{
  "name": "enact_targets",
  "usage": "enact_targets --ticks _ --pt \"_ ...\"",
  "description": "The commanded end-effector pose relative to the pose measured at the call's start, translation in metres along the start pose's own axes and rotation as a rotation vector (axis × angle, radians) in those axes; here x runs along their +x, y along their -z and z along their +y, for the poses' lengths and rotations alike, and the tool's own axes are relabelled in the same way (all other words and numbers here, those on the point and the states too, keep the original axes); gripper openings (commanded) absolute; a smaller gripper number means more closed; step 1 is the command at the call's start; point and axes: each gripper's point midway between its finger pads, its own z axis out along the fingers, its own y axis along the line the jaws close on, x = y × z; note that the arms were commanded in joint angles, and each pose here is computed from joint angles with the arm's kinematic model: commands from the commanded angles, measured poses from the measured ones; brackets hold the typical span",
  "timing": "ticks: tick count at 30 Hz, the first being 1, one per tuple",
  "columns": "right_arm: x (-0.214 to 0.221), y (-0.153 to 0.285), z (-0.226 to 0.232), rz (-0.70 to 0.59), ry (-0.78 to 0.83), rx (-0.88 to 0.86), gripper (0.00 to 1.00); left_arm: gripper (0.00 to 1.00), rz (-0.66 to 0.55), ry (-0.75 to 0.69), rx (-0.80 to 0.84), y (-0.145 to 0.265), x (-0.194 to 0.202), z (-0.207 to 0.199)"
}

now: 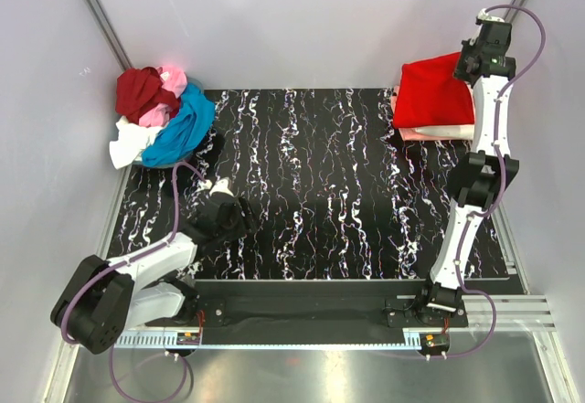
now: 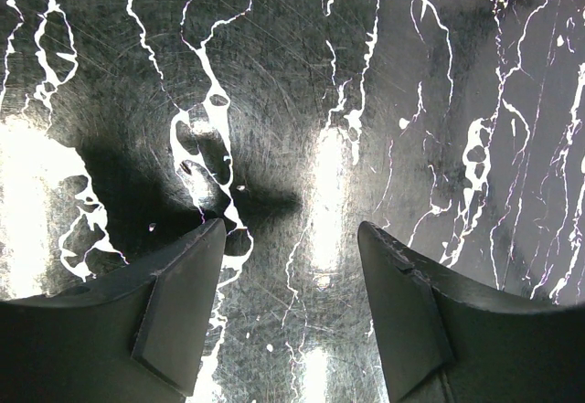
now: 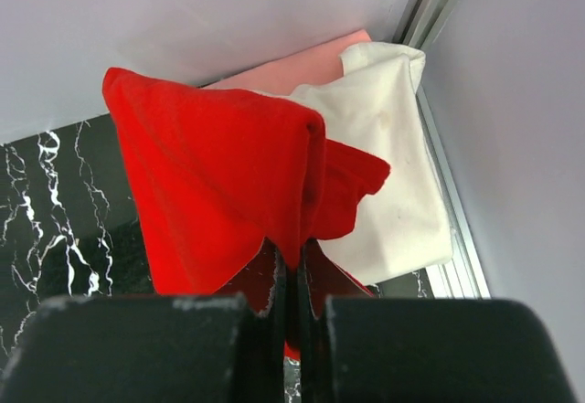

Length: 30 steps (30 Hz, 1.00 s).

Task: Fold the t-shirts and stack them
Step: Neatly place the folded tshirt to the corner

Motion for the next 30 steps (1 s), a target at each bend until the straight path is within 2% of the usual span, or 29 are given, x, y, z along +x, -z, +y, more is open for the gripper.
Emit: enact_targets --ticks 1,5,6,9,10,11,12,15,18,21,25,30 --pt "-0.056 0.018 -0.016 -0.181 -0.067 0.003 0.00 0.66 0.006 -0.007 -0.032 -0.001 0.001 0.005" --pt "-0.052 -0.015 -0.044 -0.215 -0.082 0.101 0.00 0.65 0.004 -0.006 -0.028 0.000 0.001 0.004" --pt "-0.064 -0.021 -0.050 -0.278 -0.102 0.125 0.01 0.64 -0.007 -0.005 -0.022 0.002 0.000 0.004" --pt "-0.053 -0.053 -0.075 -0.328 -0.200 0.209 0.10 0.63 -0.054 0.023 -0.011 0.010 -0.003 0.007" --pt "-0.058 -0.060 -0.077 -0.370 -0.239 0.216 0.33 0.63 -0.070 0.034 -0.006 0.012 -0.004 0.007" --pt "-0.041 -0.077 -0.082 -0.349 -0.279 0.223 0.62 0.63 -0.084 0.043 -0.002 0.014 -0.004 0.009" --pt "-0.034 -0.086 -0.078 -0.346 -0.343 0.215 0.99 0.63 -0.106 0.055 0.008 0.018 -0.005 0.010" --pt "0.007 -0.115 -0.055 -0.254 -0.335 0.175 1.00 0.64 -0.128 0.062 0.023 0.022 -0.007 0.010" --pt "0.023 -0.111 -0.061 -0.216 -0.277 0.280 0.99 0.64 -0.117 0.055 0.019 0.020 -0.006 0.009" --pt "0.001 -0.085 -0.077 -0.268 -0.302 0.370 1.00 0.63 -0.108 0.051 0.017 0.018 -0.005 0.008" --pt "-0.039 -0.038 -0.081 -0.345 -0.376 0.400 1.00 0.64 -0.119 0.053 0.023 0.019 -0.007 0.007" --pt "-0.087 0.036 -0.035 -0.448 -0.498 0.213 1.00 0.64 -0.117 0.046 0.019 0.018 -0.008 0.007"
